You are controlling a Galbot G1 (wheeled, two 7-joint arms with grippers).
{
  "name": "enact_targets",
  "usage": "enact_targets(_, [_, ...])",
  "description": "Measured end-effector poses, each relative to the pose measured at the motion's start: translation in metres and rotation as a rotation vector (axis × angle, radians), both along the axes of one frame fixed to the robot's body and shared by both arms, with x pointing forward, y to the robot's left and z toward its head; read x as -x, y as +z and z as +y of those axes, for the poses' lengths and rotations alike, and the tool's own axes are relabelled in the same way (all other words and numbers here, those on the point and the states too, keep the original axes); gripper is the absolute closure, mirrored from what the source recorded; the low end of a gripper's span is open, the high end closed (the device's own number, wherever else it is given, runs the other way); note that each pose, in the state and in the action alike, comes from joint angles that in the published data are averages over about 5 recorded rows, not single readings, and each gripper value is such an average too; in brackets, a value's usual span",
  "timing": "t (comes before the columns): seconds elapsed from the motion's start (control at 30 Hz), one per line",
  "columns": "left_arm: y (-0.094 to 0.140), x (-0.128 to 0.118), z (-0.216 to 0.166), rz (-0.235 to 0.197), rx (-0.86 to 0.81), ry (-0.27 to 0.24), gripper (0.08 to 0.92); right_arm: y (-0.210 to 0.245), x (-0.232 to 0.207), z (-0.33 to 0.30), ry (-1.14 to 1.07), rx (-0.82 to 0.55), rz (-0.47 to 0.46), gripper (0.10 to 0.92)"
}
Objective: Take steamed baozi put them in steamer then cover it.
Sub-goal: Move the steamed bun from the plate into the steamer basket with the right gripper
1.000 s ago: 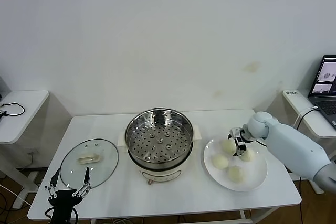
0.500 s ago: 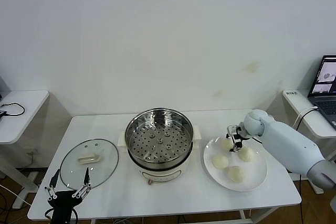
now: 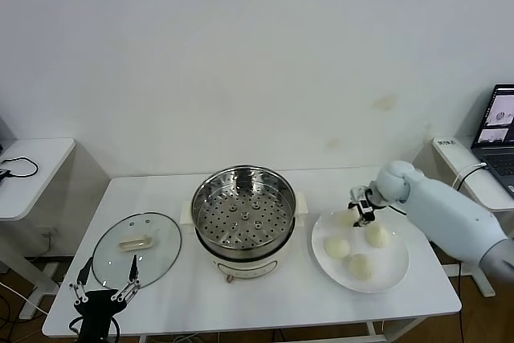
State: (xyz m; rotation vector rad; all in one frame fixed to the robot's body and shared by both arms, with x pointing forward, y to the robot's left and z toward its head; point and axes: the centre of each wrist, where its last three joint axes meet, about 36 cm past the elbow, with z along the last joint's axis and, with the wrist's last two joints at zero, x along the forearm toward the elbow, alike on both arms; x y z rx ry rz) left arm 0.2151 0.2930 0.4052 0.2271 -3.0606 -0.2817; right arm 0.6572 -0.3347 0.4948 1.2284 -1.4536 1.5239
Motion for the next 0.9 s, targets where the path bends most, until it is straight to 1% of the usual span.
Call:
enact_targets(0.3, [0.0,-0.004,0.0,-0.002,0.01,-0.012,0.177,0.084,-0.006,0.019,0.056,-0.067,-0.075,0.462])
enact_targets(0.6, [0.002,-0.006,0.003,-0.008,0.006,-0.013,0.177,0.163,-0.014,0.078,0.178,-0.129,-0.147,0.462])
enact_targets(0.73, [0.002,-0.005,0.007,-0.006,0.003,-0.01,0.177,0.185,-0.016,0.118,0.256,-0.15,-0.16,0.462])
enact_targets(0.9, [0.003,-0.005,0.009,-0.006,0.0,-0.006,0.177,0.191,-0.014,0.174,0.375,-0.153,-0.154,0.462])
